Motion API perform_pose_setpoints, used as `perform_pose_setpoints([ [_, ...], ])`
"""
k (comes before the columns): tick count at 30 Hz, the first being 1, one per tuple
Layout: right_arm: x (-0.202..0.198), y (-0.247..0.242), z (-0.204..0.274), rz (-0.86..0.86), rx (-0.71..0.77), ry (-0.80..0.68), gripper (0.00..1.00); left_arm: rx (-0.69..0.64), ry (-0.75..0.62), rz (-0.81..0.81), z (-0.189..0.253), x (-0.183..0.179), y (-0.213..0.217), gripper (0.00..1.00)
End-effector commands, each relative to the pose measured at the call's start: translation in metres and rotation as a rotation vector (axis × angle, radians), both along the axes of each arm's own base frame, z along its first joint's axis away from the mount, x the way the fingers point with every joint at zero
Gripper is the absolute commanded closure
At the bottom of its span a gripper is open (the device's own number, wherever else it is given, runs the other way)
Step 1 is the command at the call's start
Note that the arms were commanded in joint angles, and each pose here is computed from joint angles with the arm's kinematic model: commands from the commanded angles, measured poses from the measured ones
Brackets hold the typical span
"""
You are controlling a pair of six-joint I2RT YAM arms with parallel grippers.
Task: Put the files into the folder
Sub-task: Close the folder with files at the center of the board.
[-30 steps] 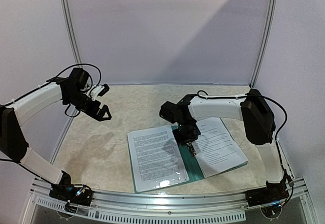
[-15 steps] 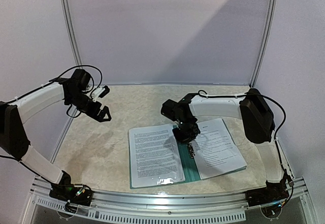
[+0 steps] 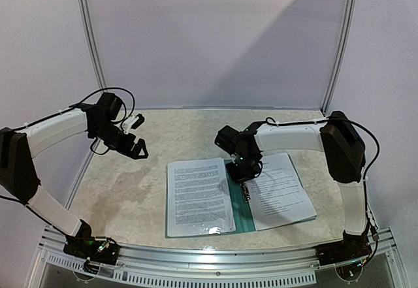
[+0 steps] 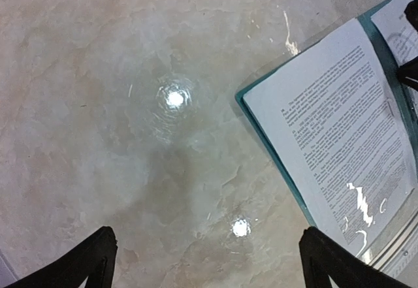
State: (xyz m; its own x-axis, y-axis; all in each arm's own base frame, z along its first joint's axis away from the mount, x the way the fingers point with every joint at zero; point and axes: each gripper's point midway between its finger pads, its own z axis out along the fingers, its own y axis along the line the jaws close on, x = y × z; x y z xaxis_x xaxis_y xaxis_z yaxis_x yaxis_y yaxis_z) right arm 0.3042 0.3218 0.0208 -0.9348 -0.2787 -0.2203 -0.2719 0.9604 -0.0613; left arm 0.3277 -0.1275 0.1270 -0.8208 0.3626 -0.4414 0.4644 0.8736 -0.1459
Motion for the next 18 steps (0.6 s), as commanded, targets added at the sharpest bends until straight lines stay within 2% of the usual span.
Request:
perform_pose_setpoints([
  [1,0.013,0.005,0.024,-0.042,0.116,-0.076,1.00,-0.086,0.072,0.017,-0.012,-0.008,-0.020,0.00],
  [10,0.019,0.002,0.045,-0.056,0.164,-0.136,1.00,-0.219,0.306,-0.002,-0.061,-0.037,-0.059,0.00],
  [18,0.017,-0.002,0.058,-0.066,0.213,-0.170,1.00,-0.249,0.451,-0.004,-0.098,-0.056,-0.078,0.00],
])
